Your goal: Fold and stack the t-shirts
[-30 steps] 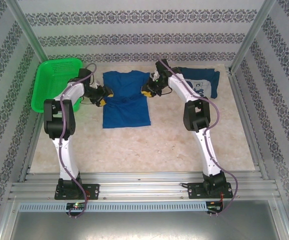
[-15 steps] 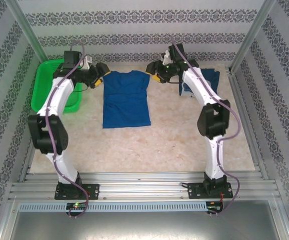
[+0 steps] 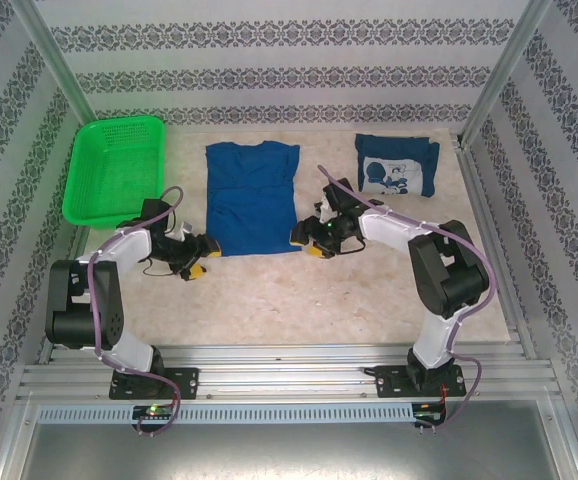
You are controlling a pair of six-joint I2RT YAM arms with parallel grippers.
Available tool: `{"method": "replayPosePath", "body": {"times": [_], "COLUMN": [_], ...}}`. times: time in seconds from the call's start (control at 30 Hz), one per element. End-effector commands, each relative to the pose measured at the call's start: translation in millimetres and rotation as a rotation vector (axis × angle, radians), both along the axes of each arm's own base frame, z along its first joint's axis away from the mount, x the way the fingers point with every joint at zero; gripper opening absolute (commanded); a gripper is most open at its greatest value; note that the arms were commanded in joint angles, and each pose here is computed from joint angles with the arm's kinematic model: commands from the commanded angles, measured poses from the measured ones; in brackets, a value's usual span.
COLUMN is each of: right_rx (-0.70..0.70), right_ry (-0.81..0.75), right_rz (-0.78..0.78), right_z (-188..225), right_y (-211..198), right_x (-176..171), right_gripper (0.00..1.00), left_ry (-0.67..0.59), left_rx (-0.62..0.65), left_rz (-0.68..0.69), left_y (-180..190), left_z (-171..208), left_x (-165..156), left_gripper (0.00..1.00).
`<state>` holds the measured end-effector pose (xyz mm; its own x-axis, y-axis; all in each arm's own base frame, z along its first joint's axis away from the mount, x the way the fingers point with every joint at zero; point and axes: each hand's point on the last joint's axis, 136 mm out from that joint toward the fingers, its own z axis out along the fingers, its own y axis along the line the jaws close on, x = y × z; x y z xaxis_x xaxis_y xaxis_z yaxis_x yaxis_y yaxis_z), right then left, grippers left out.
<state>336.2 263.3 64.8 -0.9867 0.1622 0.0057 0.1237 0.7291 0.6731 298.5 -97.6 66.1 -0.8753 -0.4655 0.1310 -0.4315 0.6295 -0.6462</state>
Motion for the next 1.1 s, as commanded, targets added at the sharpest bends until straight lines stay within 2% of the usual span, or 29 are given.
{"method": "replayPosePath", "body": {"times": [0.0, 0.37, 0.9, 1.07], "right_rx": [0.046, 0.006, 0.012, 0.007], "right_ry": [-0.071, 0.000, 0.013, 0.029], "right_rz": [-0.019, -0.037, -0.027, -0.023], "right_z": [0, -32, -36, -39], "right_y": [15, 17, 31, 34], "right_x": [19, 20, 32, 32], "right_gripper": [0.61, 0.59, 0.56, 0.55], "left_ry": [-0.111, -0.079, -0.160, -0.115], "left_rx": [0.009, 0.042, 0.009, 0.068], "left_rz": [0.035, 0.099, 0.166, 0.154], "left_y": [8, 16, 16, 19], "left_z": [4, -34, -27, -32], "left_x": [25, 42, 83, 91], "left_gripper": [0.65, 0.61, 0.56, 0.52]}}
